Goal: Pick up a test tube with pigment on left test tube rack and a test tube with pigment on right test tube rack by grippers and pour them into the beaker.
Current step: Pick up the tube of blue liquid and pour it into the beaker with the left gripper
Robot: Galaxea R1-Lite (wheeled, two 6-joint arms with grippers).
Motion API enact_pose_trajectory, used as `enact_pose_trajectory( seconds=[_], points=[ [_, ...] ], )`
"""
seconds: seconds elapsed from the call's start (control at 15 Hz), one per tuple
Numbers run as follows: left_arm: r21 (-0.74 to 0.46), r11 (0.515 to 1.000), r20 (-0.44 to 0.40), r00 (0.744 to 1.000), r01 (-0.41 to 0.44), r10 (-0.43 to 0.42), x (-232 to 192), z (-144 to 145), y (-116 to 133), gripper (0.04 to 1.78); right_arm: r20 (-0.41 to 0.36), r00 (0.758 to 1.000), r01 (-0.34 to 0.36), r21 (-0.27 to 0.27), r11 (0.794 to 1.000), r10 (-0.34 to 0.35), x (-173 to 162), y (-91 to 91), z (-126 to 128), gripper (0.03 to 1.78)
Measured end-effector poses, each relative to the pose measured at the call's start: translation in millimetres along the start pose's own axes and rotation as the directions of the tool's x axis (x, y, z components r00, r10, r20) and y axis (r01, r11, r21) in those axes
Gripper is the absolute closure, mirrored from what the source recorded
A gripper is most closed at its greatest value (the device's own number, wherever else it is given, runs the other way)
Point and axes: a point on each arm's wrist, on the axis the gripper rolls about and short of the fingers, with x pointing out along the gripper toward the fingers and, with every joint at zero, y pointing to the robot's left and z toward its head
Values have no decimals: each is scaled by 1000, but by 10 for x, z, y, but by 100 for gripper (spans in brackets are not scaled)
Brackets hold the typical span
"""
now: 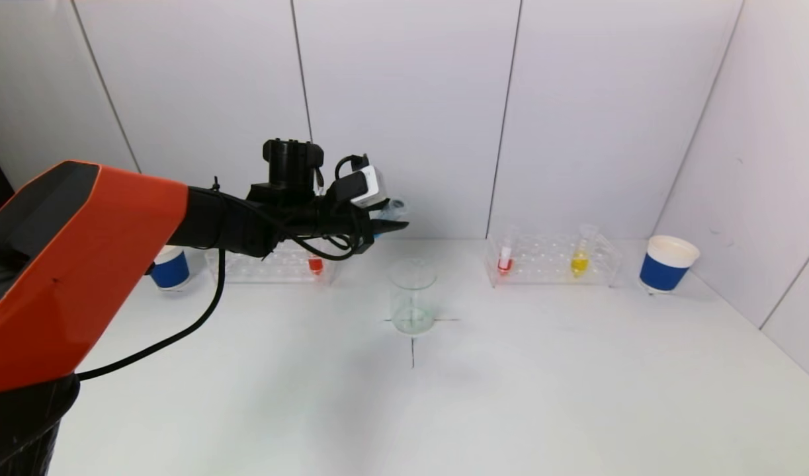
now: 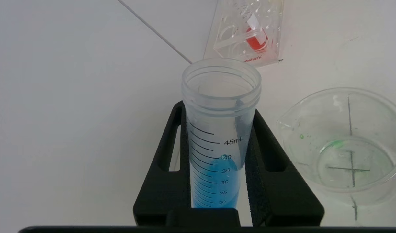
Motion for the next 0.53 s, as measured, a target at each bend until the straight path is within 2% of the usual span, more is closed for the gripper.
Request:
enact_pose_trajectory(
  seconds=[0.27, 0.53],
  points=[
    [160, 987, 1, 1000, 23, -24, 7, -30, -63, 133, 0, 1000, 0, 0, 1000, 0, 0, 0, 0, 4],
    [264, 964, -1, 999, 34, -35, -12, -35, -102, 133, 0, 1000, 0, 0, 1000, 0, 0, 0, 0, 4]
  ],
)
